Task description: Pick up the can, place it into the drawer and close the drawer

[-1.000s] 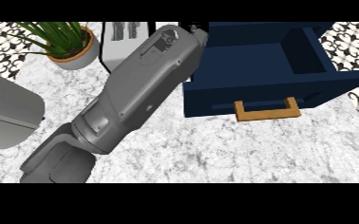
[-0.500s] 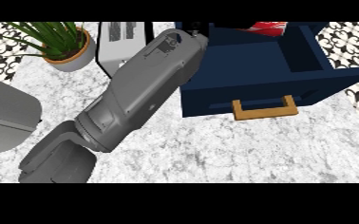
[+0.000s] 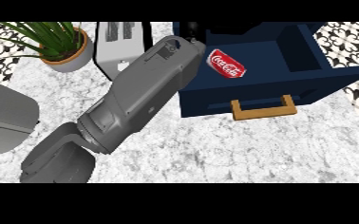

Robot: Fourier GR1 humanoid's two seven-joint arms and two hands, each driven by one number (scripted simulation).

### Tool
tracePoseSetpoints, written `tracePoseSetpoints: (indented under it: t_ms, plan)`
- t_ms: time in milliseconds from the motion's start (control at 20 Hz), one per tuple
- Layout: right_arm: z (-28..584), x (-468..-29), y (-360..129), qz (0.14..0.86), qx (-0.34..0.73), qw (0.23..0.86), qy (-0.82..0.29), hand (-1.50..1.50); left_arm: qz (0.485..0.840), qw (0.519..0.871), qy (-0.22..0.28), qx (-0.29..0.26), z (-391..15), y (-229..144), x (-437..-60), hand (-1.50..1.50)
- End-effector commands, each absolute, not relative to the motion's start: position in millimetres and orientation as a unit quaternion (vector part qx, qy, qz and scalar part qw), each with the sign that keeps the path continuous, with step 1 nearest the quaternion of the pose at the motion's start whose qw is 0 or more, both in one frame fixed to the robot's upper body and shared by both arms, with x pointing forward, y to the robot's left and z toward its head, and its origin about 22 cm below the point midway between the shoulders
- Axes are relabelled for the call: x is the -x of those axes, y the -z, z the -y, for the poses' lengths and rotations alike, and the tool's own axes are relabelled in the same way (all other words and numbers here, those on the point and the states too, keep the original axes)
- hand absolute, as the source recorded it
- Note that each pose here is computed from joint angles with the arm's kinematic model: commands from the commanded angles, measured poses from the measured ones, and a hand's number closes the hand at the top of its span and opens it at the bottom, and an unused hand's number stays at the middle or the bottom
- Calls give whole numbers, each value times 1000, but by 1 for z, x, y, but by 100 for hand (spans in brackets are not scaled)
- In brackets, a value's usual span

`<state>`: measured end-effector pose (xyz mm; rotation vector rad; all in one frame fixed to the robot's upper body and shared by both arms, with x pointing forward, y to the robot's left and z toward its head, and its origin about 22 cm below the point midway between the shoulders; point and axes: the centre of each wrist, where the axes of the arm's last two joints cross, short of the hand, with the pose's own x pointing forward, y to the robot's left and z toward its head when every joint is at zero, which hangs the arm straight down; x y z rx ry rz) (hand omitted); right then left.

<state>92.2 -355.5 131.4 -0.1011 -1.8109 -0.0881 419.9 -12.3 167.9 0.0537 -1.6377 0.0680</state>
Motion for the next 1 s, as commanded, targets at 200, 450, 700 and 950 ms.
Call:
tracePoseSetpoints:
  t_ms: [200, 450, 700, 950]
  plan:
    - [346, -92, -133, 792, 45, 608, 38, -150, 731, 680, -49, -20, 12, -164, -419, -150]
    - [349, -94, -173, 828, 145, 536, -82, -150, 746, 664, -55, -9, 15, -166, -416, -150]
    - [335, -103, -170, 841, 146, 506, -125, -150, 757, 651, -57, 0, 17, -169, -416, -150]
    - [317, -116, -178, 835, 192, 482, -183, -150, 770, 635, -58, 9, 22, -193, -421, -150]
